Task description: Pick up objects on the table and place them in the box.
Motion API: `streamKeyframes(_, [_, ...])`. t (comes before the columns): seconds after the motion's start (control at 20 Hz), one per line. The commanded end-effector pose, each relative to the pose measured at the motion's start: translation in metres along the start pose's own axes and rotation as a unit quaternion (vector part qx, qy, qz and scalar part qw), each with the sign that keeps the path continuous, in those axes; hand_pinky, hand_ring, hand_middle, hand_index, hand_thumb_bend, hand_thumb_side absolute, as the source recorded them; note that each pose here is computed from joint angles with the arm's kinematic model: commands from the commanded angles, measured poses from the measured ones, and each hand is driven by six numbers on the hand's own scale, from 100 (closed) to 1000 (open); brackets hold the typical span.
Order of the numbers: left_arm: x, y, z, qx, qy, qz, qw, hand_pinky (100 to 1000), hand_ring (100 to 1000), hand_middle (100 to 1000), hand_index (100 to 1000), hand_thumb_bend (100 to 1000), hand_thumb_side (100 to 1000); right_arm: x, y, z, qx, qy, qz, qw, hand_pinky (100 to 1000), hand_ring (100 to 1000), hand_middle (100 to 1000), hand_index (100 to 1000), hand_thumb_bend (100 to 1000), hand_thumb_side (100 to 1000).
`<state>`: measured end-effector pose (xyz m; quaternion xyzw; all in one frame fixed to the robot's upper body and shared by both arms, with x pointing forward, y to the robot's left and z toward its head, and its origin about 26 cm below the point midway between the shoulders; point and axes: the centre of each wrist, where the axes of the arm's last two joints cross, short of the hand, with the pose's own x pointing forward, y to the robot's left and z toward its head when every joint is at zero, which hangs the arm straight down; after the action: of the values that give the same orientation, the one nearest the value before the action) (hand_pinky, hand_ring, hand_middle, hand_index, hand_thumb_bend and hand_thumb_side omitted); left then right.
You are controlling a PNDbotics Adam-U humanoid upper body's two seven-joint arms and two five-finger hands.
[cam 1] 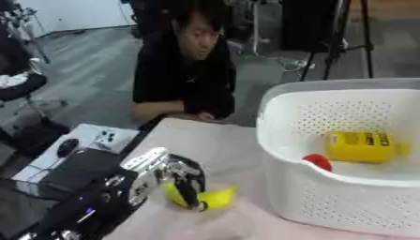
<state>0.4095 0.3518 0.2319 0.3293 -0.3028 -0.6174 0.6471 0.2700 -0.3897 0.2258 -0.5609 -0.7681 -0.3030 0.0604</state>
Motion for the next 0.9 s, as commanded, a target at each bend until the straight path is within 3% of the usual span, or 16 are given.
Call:
streamKeyframes(0.05, [-0.007, 0.009, 0.010, 0.003, 0.016, 0.010, 1.000, 770, 884, 911, 853, 290, 444, 0.005, 0.000, -0.012, -0.008, -0.019, -0.007, 1.000, 691, 517, 458, 478, 100, 564])
streamKeyframes(0.75, [-0.010, 0.002, 0.000, -0.008, 0.032, -0.002, 0.999, 774, 883, 908, 871, 336, 430, 0.005, 0.000, -0.012, -0.009, -0.018, -0.008, 1.000, 690, 517, 458, 478, 100, 563])
streamKeyframes(0.8, [-0.010, 0.001, -0.001, -0.011, 0.032, -0.001, 0.999, 773, 883, 909, 879, 380, 417, 0.005, 0.000, -0.012, -0.009, -0.018, -0.008, 1.000, 690, 517, 457, 478, 100, 561])
streamKeyframes(0.9, [-0.010, 0.000, -0.003, -0.014, 0.033, 0.000, 0.999, 773, 883, 908, 877, 386, 414, 0.005, 0.000, -0.012, -0.009, -0.018, -0.008, 1.000, 690, 517, 457, 478, 100, 561])
